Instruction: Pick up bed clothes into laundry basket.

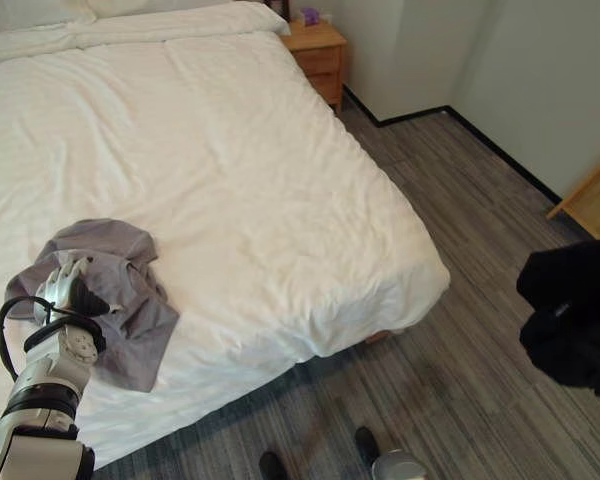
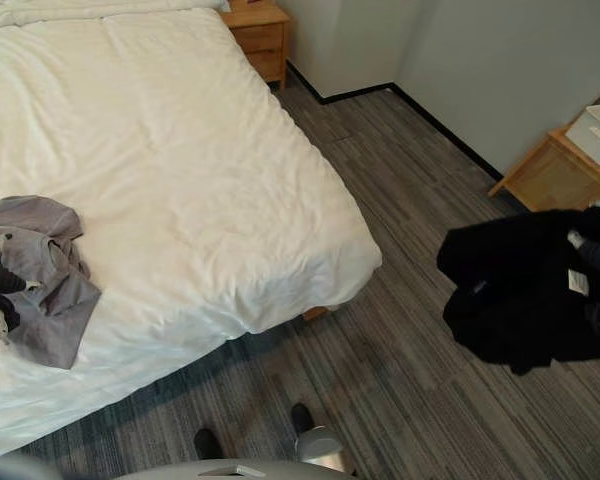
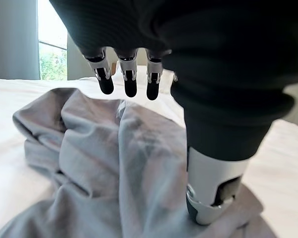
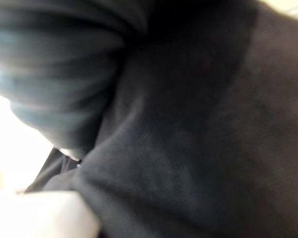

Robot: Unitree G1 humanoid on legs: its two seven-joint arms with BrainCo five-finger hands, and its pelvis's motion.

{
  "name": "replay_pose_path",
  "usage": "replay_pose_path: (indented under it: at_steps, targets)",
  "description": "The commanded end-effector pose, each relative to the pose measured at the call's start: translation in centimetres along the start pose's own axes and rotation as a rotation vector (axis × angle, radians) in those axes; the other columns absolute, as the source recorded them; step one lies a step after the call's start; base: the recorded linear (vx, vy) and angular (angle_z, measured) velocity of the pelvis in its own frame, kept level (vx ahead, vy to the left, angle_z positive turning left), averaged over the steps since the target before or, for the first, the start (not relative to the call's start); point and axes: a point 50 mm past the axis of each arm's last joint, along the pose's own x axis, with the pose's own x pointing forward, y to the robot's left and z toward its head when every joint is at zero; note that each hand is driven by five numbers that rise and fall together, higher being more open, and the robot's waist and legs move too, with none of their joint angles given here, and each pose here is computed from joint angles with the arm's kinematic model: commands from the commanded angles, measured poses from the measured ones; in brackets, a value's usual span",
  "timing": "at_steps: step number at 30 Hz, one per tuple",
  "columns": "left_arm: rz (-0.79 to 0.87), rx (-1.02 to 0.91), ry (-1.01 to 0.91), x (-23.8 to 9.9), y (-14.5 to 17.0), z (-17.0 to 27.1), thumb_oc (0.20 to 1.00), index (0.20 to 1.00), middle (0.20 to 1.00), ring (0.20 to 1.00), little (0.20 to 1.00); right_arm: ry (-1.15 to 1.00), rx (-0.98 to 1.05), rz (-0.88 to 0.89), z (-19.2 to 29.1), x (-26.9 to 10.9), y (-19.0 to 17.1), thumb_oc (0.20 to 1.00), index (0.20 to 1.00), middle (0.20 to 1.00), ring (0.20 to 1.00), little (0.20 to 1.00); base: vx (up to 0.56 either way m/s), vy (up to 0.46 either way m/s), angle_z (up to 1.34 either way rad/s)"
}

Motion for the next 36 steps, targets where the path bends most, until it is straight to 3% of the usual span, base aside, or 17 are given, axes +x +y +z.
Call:
replay_pose_path:
  at_steps: [1,7,8,9,11,13,14,15,18,21,23,25,31,36]
  targets:
    - [0.102,0.012,0.060,1.5,3.6,0.0,1.000,1.000,1.000,1.000,1.000,0.000,0.010,-0.241,0.2,2.0,-4.9,0.200,0.200,0.200,0.200,0.200,-0.21,-0.035,-0.05]
    - [0.058,0.142,0.103,1.7,5.1,-1.4,1.000,1.000,1.000,1.000,1.000,0.190,-0.001,-0.132,-3.7,-1.7,-2.1,0.200,0.200,0.200,0.200,0.200,-0.13,-0.064,0.10]
    - [0.000,0.169,0.109,1.2,3.5,-2.0,0.467,0.467,0.467,0.467,0.467,0.187,0.009,-0.091,-3.5,-2.4,-0.9,0.200,0.200,0.200,0.200,0.200,-0.03,-0.016,0.23]
    - [-0.009,0.168,0.100,1.1,3.3,-2.1,0.200,0.200,0.200,0.200,0.200,0.187,0.000,-0.086,-3.6,-2.7,-1.0,0.200,0.200,0.200,0.200,0.200,0.00,0.000,0.00]
    - [0.018,0.153,0.048,1.0,3.6,-1.4,0.200,0.200,0.200,0.200,0.200,0.172,-0.019,-0.085,-3.5,-3.0,-1.3,0.200,0.200,0.200,0.200,0.200,0.06,0.023,-0.04]
    - [0.139,0.128,-0.094,1.1,6.2,1.2,0.200,0.200,0.200,0.200,0.200,0.169,-0.048,-0.092,-3.5,-3.6,-1.8,0.200,0.200,0.200,0.200,0.200,0.08,0.039,-0.02]
    - [0.265,0.050,-0.214,0.7,9.5,3.7,0.200,0.200,0.200,0.200,0.200,0.184,-0.068,-0.093,-3.8,-3.7,-2.2,0.200,0.200,0.200,0.200,0.200,0.00,0.000,0.00]
    - [0.265,0.048,-0.211,0.7,9.5,3.6,0.200,0.200,0.200,0.200,0.200,0.183,-0.068,-0.093,-3.7,-3.7,-2.2,0.200,0.200,0.200,0.200,0.200,0.08,0.032,-0.04]
    - [0.430,-0.109,-0.441,-1.2,14.2,7.7,0.200,0.200,0.200,0.200,0.200,0.207,-0.084,-0.077,-4.3,-3.9,-2.8,0.200,0.200,0.200,0.200,0.200,0.08,0.020,-0.03]
    - [0.526,-0.323,-0.635,-3.6,16.9,10.2,0.200,0.200,0.200,0.200,0.200,0.219,-0.059,-0.060,-4.4,-3.9,-2.3,0.200,0.200,0.200,0.200,0.200,0.09,0.032,0.00]
    - [0.540,-0.396,-0.670,-4.4,17.1,10.1,0.200,0.200,0.200,0.200,0.200,0.201,-0.034,-0.068,-3.8,-3.3,-2.1,0.200,0.200,0.200,0.200,0.200,-0.05,0.008,-0.44]
    - [0.588,-0.611,-0.735,-6.2,17.1,9.7,0.200,0.200,0.200,0.200,0.200,0.097,0.094,-0.155,-1.0,-0.9,-2.4,0.200,0.200,0.200,0.200,0.200,-0.05,-0.020,-1.51]
    - [0.567,-0.752,-0.799,-7.2,15.8,10.8,0.200,0.200,0.200,0.200,0.200,0.032,0.214,-0.188,1.2,0.7,-1.5,0.200,0.200,0.200,0.200,0.200,0.07,-0.112,-1.17]
    - [0.467,-0.949,-0.994,-8.9,15.0,15.5,0.200,0.200,0.200,0.200,0.200,-0.079,0.272,-0.229,3.9,2.6,-2.6,0.200,0.200,0.200,0.200,0.200,0.15,-0.253,-0.51]
